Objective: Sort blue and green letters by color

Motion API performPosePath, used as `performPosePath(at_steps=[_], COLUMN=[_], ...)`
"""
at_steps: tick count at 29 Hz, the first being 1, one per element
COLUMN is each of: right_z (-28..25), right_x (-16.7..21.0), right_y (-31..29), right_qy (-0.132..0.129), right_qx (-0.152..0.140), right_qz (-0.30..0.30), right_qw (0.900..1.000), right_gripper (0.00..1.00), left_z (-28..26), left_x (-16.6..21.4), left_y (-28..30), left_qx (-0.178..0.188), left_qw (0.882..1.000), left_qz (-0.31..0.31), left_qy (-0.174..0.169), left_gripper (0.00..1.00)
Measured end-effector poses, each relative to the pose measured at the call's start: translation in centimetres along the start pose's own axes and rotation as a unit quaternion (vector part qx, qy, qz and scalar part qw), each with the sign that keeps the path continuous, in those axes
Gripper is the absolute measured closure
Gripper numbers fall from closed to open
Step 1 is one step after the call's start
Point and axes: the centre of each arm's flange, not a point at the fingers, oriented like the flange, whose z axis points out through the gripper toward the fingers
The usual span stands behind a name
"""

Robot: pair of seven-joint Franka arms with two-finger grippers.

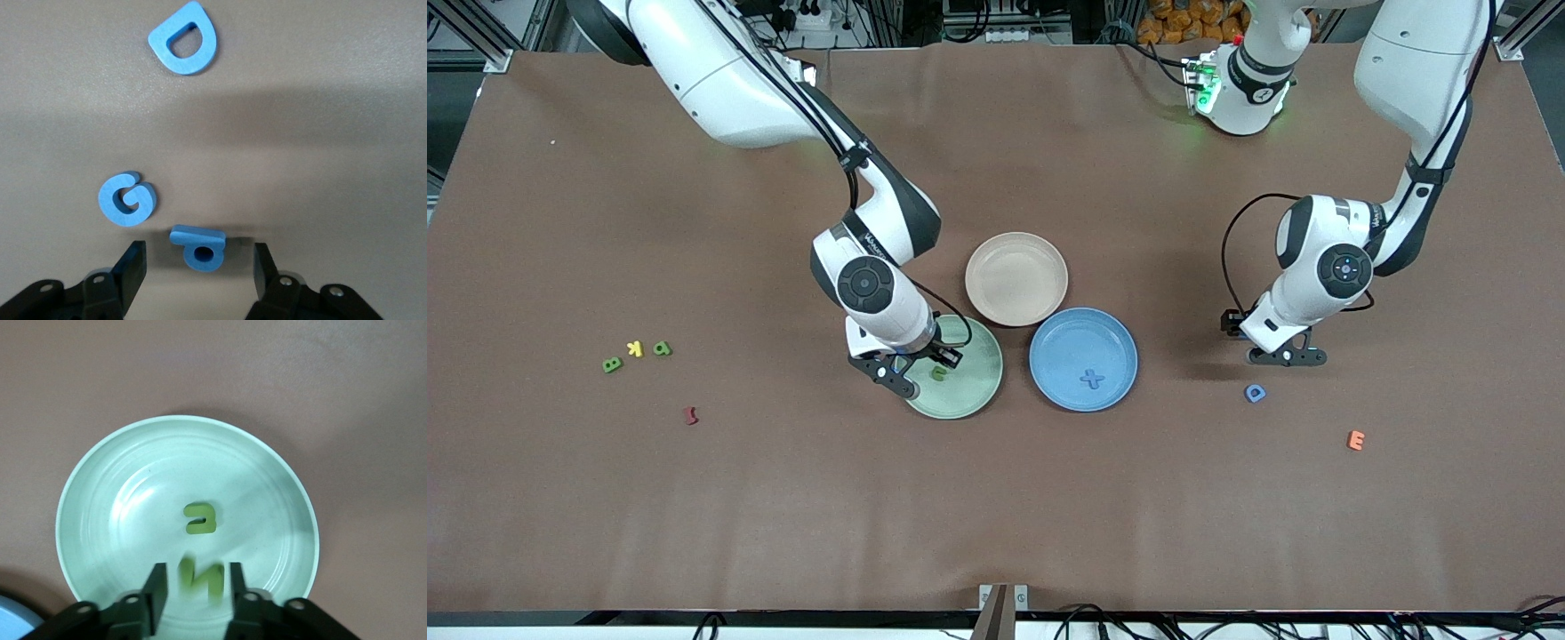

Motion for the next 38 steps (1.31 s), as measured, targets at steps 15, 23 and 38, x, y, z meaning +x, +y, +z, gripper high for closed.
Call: performPosePath(at_steps=[15,23,38], right_z=[0.7,0.7,0.8], right_x=[0.1,0.2,0.1], right_y=[0.1,0.2,0.4], right_qy=[-0.002,-0.001,-0.001], right_qx=[0.005,0.005,0.004], right_qz=[0.003,0.003,0.005], right_qw=[1.000,1.000,1.000], right_gripper=[0.44,0.46,0.73], left_z=[-2.2,-1.7,1.2], left_x=[-2.3,-2.2,-0.2], left_y=[9.5,13.2,16.4], left_qx=[-0.007,-0.009,-0.019], left_qw=[0.999,0.998,0.996], left_qz=[-0.044,-0.064,-0.088], left_qy=[0.011,0.009,0.002], left_gripper=[0.68,0.68,0.68])
